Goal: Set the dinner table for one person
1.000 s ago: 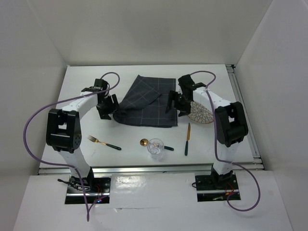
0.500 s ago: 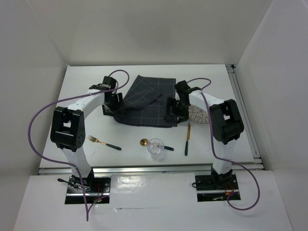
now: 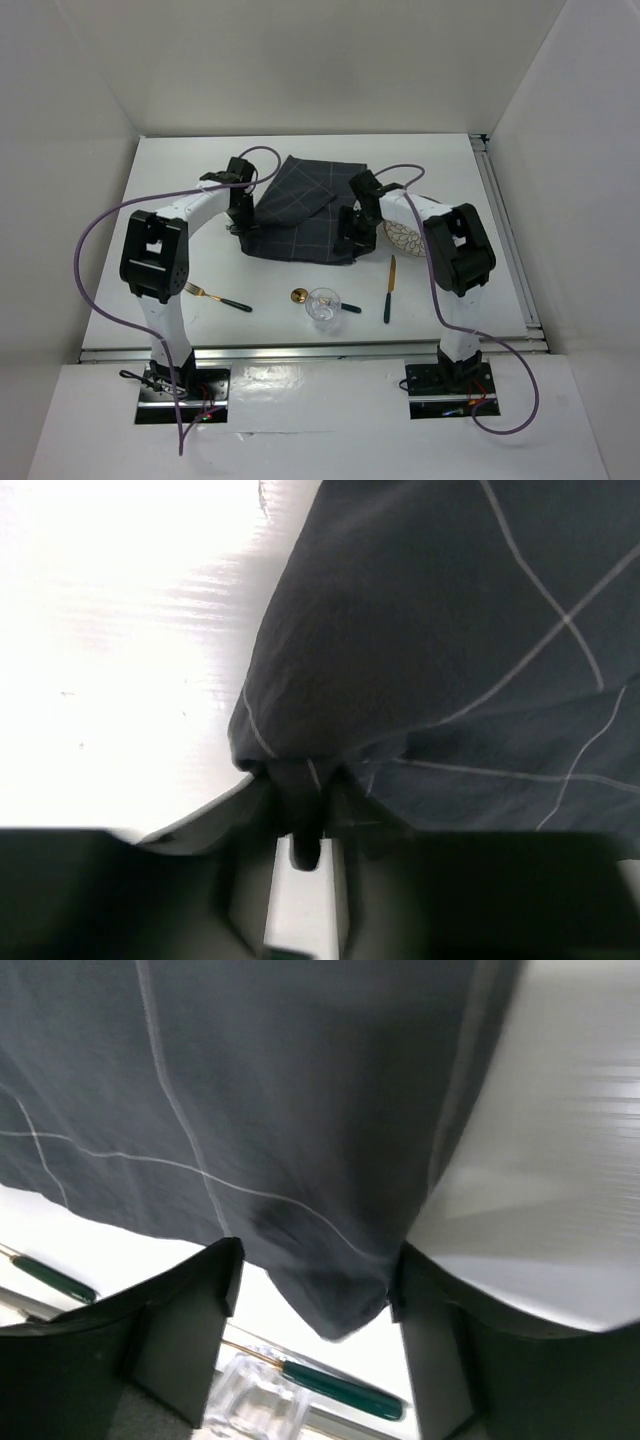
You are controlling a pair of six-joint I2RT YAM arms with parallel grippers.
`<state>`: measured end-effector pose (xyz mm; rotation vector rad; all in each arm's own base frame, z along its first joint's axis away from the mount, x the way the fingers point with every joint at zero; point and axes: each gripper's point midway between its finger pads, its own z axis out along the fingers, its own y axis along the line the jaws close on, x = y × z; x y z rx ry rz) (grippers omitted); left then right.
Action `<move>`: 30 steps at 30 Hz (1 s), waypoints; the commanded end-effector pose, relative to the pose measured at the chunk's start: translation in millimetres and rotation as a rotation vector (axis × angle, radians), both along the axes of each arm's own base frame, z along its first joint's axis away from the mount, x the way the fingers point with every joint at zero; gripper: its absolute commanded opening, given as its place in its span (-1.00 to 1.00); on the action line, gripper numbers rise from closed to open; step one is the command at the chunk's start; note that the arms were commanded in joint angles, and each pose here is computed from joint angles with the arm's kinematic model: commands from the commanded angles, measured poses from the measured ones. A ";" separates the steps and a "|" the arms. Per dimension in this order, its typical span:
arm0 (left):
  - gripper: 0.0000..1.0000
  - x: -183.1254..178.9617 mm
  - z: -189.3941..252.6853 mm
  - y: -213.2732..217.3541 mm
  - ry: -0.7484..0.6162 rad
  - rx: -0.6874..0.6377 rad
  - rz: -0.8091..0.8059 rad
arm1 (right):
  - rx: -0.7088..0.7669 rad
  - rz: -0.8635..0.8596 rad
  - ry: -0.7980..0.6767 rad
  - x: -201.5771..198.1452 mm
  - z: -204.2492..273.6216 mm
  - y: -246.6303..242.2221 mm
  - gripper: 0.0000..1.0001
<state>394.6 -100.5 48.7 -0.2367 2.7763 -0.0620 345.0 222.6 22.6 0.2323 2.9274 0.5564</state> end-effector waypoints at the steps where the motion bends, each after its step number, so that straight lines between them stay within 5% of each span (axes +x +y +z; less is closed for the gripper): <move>1: -0.54 13.1 12.4 -4.9 -0.021 -0.011 -0.031 | -0.117 0.014 0.046 -12.1 -40.8 7.1 0.31; 3: -1.00 15.8 18.3 -12.4 -0.013 -0.048 -0.033 | -0.153 -0.012 0.033 -6.3 -37.6 2.4 -0.18; 5: -1.00 20.9 26.7 -15.0 -0.024 -0.082 -0.034 | -0.201 -0.038 0.037 -4.1 -38.3 -5.0 -0.58; 6: -1.00 25.3 32.0 -15.8 -0.034 -0.110 -0.023 | -0.211 -0.043 0.024 0.5 -34.8 -5.7 -0.99; 12: -1.00 71.1 128.4 -38.7 -0.218 -0.450 -0.027 | -0.130 -0.129 -0.250 107.1 68.9 -23.0 -1.00; 16: -1.00 102.1 262.4 -51.6 -0.427 -0.872 -0.084 | 0.063 -0.132 -0.658 193.8 242.7 -17.5 -1.00; 18: -1.00 100.1 307.7 -48.7 -0.532 -0.998 -0.117 | 0.167 -0.128 -0.832 203.2 308.7 -19.5 -1.00; 19: -1.00 103.2 345.9 -44.8 -0.700 -1.043 -0.194 | 0.205 -0.118 -0.901 198.9 335.0 -17.5 -1.00; 22: -1.00 75.1 358.7 -21.5 -0.748 -1.165 -0.093 | 0.288 -0.068 -0.989 172.1 356.5 -12.7 -1.00; 24: -1.00 66.1 317.1 -6.5 -0.699 -1.172 -0.007 | 0.272 -0.056 -0.892 157.5 311.5 -13.8 -1.00; 25: -0.95 54.6 308.6 -6.3 -0.683 -1.151 0.014 | 0.272 -0.036 -0.844 151.6 291.1 -6.6 -1.00; 28: 0.52 30.6 201.2 8.2 -0.464 -1.035 0.196 | 0.220 0.020 -0.641 118.5 203.6 5.3 -1.00; 30: 0.68 8.1 139.5 17.6 -0.347 -0.944 0.292 | 0.183 0.060 -0.518 90.2 148.7 11.3 -1.00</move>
